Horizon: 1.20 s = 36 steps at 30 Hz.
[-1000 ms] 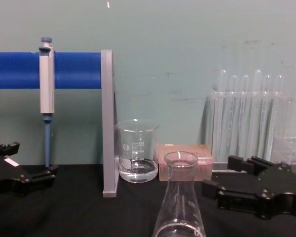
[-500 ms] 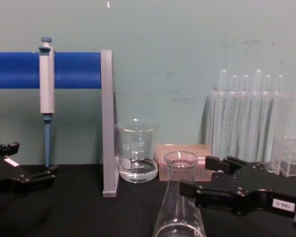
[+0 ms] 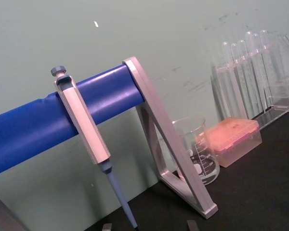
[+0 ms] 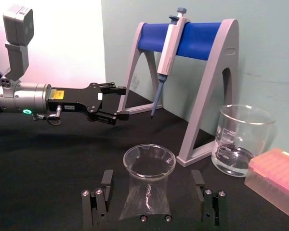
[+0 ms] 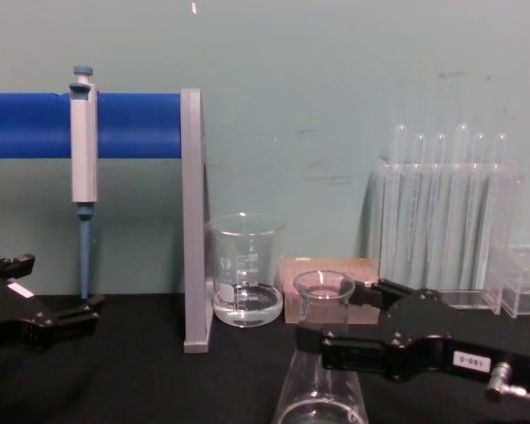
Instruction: Grasp the erlenmeyer flask with one hand, shake it three times, then place it back.
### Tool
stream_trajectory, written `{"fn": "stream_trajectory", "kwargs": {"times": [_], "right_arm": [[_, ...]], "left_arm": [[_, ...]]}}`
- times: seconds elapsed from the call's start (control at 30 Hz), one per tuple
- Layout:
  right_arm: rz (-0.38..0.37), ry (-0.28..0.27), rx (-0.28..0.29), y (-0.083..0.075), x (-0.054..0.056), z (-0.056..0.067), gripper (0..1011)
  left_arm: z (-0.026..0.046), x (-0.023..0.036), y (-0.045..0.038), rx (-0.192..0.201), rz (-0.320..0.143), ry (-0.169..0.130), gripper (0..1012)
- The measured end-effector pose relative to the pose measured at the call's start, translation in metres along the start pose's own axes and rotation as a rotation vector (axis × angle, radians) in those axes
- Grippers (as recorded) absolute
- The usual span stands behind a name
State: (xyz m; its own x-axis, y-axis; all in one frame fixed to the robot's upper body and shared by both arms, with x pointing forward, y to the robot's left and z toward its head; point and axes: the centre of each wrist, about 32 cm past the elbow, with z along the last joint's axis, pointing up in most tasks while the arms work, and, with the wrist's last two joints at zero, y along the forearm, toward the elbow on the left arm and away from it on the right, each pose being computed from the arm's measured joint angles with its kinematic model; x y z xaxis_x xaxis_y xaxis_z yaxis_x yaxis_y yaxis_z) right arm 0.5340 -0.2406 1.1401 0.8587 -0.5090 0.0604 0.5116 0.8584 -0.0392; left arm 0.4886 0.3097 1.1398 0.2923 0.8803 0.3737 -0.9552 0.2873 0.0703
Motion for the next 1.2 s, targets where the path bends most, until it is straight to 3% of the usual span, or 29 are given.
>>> {"fn": "stream_trajectory", "kwargs": {"times": [0.6, 1.2], "right_arm": [[0.018, -0.001, -0.002, 0.01, 0.003, 0.001, 1003], [0.018, -0.005, 0.003, 0.01, 0.003, 0.002, 1003]], "left_arm": [[0.0, 0.0, 0.0, 0.0, 0.0, 0.0, 1001], [0.0, 0.0, 0.0, 0.0, 0.0, 0.0, 1001]]}}
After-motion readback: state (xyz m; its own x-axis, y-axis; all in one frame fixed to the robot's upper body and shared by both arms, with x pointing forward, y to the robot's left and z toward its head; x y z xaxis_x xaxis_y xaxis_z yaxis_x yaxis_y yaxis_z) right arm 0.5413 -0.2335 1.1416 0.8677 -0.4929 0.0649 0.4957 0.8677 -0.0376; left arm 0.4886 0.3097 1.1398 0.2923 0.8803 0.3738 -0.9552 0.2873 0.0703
